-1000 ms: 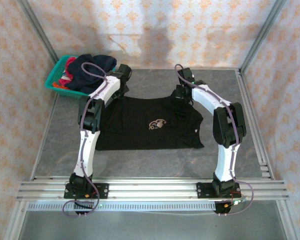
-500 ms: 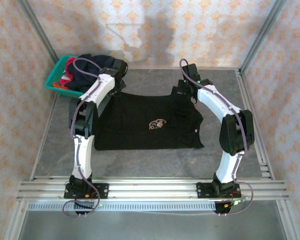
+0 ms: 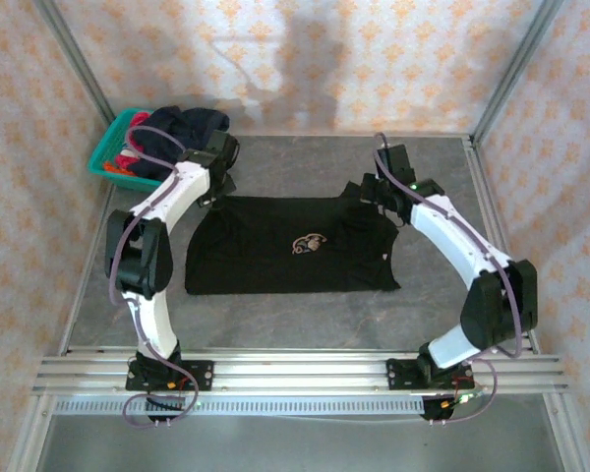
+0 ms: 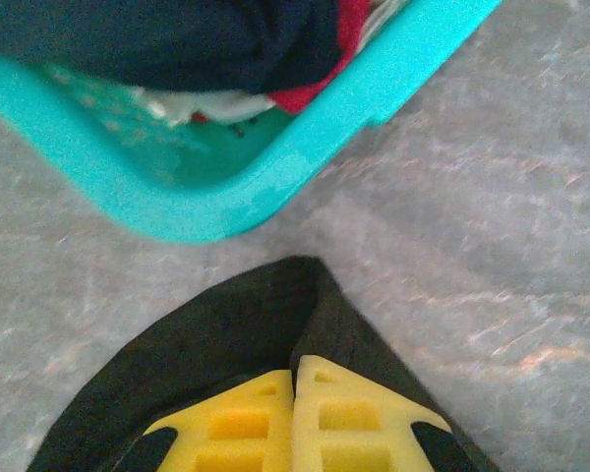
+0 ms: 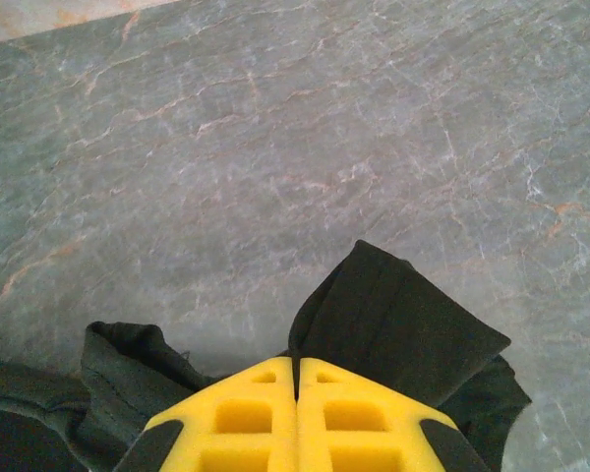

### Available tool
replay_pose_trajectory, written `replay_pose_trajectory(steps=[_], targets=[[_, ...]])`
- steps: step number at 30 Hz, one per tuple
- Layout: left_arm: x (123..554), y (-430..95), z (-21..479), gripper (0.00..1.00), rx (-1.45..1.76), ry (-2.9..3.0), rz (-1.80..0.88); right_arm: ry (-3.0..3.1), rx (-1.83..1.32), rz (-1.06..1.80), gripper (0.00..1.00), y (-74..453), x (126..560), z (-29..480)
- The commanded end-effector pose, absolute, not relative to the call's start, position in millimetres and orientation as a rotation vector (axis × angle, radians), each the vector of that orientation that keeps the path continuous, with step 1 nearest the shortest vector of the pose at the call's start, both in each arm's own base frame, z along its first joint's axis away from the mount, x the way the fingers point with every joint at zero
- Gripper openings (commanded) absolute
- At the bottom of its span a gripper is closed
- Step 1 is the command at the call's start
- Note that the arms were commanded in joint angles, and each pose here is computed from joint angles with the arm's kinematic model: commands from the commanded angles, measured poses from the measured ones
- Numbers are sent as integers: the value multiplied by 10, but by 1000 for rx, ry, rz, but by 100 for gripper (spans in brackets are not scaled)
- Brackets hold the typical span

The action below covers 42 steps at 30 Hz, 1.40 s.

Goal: Fold and stack the t-shirts

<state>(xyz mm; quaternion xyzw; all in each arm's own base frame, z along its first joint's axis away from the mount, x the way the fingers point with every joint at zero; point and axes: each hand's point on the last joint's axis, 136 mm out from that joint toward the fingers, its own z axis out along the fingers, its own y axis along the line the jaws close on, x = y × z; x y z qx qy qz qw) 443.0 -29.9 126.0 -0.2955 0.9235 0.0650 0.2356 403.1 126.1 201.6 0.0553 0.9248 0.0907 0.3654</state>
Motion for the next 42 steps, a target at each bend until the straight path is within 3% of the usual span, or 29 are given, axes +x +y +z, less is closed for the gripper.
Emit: replay_pose_trajectory(steps=[1,14,29,42], targets=[[4316,-263,1461,0,-788,2486,162,2400,144,225,0,1229,3782,2022],[3754,-269,1335,0,-788,2522,172,2497,204,229,0,1051,3044,1715],[3458,-213,1146,0,-795,2554,217,2656,171,293,0,1258,2417,1310],[3147,-147,886,0,-827,2599,251,2765,140,202,0,1247,2284,932]])
